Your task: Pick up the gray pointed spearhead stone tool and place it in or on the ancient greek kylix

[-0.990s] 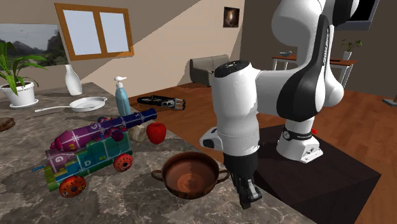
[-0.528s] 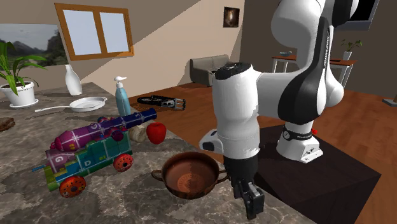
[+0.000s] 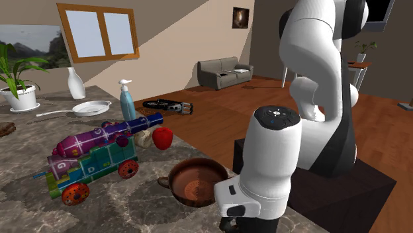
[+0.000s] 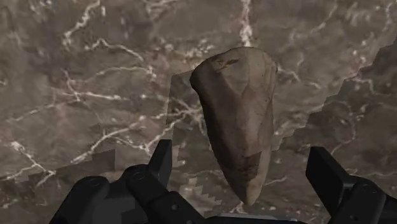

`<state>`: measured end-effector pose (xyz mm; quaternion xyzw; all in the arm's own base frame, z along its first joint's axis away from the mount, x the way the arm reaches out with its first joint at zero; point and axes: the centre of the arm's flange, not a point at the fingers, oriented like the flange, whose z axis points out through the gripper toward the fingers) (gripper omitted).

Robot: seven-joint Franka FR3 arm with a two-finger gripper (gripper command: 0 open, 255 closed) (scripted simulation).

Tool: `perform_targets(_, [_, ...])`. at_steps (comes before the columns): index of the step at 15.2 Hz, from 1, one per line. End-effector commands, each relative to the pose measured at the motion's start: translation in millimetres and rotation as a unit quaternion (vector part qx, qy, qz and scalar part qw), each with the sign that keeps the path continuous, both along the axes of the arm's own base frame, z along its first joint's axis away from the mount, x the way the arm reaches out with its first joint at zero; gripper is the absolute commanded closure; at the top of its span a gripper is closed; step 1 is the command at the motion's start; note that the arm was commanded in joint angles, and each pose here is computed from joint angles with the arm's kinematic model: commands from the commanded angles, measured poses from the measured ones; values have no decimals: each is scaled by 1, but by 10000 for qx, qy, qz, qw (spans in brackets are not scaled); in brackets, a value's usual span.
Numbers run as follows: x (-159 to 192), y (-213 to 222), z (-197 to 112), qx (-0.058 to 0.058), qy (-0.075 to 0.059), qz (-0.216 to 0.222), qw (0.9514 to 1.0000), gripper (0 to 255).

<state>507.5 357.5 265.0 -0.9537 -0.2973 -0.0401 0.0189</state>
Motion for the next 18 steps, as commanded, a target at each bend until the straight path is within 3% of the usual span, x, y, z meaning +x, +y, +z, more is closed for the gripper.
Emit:
perform_targets(1, [2,14,-8,-28,-201,511,9985,0])
perform_targets(8, [6,16,-48,-28,-201,511,9985,0])
perform_targets(16, [6,16,-48,-28,-201,511,9985,0])
perform_targets(17, [6,16,-48,-28,-201,511,9985,255])
perform_targets(18, [6,16,-48,-28,-201,511,9985,255])
